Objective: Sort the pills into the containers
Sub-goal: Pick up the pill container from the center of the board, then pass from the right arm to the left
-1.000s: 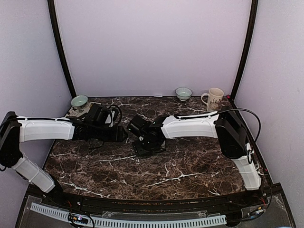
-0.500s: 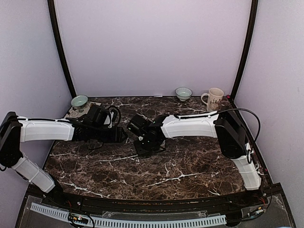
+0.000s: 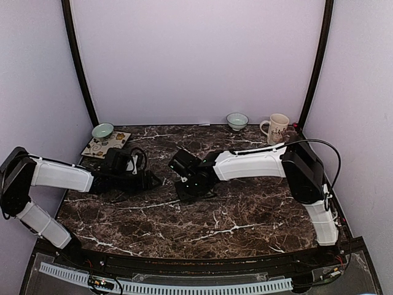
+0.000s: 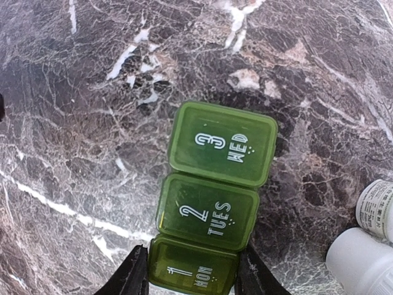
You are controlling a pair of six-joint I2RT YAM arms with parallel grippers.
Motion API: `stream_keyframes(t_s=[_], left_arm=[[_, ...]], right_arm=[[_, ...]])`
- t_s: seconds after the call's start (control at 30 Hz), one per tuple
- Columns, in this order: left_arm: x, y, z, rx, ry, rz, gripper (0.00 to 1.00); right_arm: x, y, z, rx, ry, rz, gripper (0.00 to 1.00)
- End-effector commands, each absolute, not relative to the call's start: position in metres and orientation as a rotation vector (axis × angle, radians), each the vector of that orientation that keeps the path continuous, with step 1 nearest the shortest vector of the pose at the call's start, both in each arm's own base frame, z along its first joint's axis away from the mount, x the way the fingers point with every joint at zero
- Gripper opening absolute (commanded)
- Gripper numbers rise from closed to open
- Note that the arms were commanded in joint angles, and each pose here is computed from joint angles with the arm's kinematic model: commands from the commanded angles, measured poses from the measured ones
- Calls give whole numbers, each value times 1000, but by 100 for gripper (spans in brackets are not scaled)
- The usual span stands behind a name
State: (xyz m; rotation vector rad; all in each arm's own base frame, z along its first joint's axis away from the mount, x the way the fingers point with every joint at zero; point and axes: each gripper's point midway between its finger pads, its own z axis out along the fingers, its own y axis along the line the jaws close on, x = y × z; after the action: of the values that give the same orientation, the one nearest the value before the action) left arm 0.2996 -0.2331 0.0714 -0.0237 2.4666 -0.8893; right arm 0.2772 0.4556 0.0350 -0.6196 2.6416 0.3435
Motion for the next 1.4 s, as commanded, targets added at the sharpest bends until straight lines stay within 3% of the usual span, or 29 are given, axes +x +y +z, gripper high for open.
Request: stream_keyframes(t_s=[0.0, 0.47, 0.97, 1.37], left_arm=[[299, -252, 86, -51, 2364, -1122, 67], [290, -271, 91, -104, 2222, -1426, 60], [295, -279, 90, -115, 2180, -1507, 54], [301, -282, 89, -129, 2177, -1508, 43]], right_arm=[[273, 458, 52, -632, 2602, 445, 39], [277, 477, 98, -626, 2473, 614, 39], [275, 488, 114, -644, 2432, 713, 39], [269, 489, 112, -660, 2428, 753, 38]])
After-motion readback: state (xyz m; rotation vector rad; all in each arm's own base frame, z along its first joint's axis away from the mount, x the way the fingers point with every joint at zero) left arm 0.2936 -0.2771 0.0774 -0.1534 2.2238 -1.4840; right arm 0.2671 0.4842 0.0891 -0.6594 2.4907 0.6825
